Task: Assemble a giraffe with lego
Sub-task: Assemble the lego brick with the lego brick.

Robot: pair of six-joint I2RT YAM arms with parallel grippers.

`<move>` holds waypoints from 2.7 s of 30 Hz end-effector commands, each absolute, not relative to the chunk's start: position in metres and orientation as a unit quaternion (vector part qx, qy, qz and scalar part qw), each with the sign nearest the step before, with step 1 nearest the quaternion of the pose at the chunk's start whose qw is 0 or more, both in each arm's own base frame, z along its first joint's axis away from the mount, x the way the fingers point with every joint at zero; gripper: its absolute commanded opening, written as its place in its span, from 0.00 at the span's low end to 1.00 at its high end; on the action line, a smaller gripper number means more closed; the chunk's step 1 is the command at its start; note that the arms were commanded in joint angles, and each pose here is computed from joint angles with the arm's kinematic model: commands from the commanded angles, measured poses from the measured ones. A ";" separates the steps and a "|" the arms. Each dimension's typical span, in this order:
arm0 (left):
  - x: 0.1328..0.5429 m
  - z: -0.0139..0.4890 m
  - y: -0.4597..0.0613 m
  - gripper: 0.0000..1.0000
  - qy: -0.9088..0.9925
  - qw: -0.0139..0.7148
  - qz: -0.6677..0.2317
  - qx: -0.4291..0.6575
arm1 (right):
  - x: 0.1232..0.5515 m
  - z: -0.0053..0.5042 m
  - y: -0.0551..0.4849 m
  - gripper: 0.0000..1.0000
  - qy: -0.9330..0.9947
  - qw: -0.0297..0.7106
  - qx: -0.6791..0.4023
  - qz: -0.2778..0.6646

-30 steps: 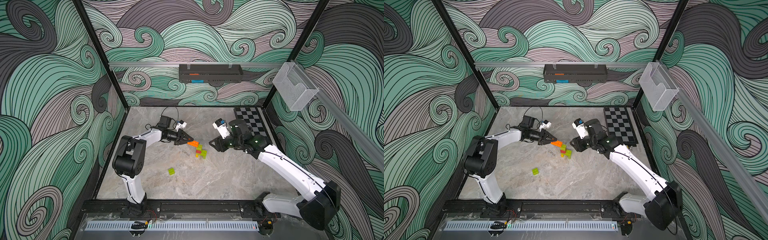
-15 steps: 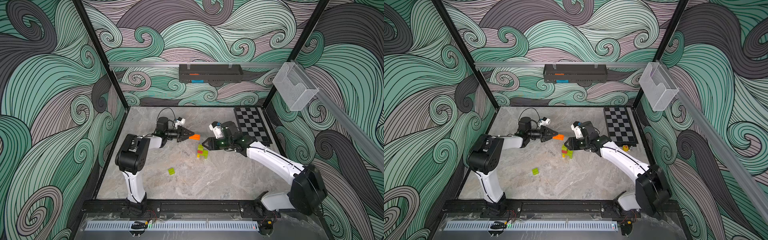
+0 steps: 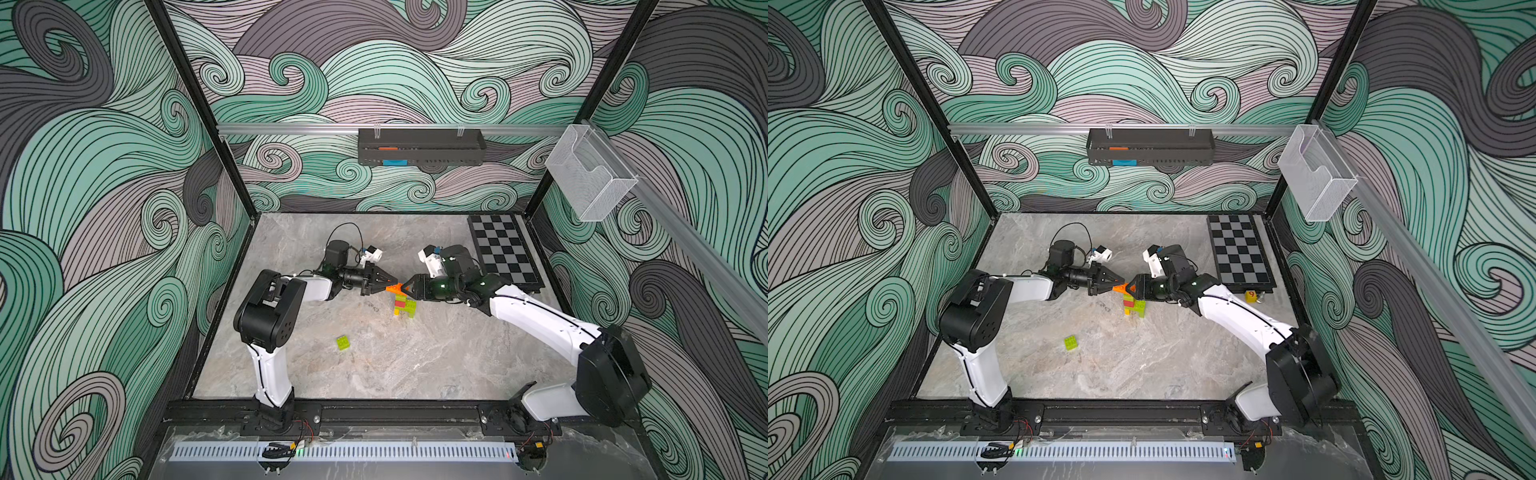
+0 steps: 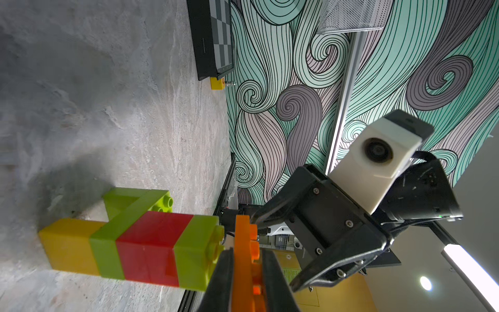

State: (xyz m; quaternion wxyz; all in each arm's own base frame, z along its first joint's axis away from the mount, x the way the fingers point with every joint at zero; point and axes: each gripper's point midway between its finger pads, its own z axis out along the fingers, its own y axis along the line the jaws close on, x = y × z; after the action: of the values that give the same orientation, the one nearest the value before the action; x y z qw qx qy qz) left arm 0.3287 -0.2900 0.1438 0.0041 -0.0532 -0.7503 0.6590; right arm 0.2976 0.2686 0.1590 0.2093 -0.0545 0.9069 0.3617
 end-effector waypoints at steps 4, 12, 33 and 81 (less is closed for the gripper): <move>0.329 0.139 -0.289 0.00 -0.750 0.008 0.659 -0.059 | 0.308 0.144 0.266 0.49 0.919 0.201 -0.033 0.339; 0.331 0.128 -0.290 0.00 -0.753 0.015 0.656 -0.050 | 0.316 0.137 0.269 0.47 0.923 0.195 -0.030 0.329; 0.317 0.108 -0.284 0.22 -0.780 0.037 0.622 -0.049 | 0.308 0.097 0.264 0.37 0.945 0.147 -0.024 0.291; 0.259 0.195 -0.173 0.99 -0.847 -0.292 0.310 -0.319 | 0.312 0.187 0.253 0.40 0.919 0.235 -0.069 0.309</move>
State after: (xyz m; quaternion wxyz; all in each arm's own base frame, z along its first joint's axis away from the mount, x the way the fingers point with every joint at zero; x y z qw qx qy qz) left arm 0.2676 -0.1995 0.2209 -0.2946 -0.2935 -0.8270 0.3784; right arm 0.3161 0.2616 0.1617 0.2115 -0.0495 0.9209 0.3236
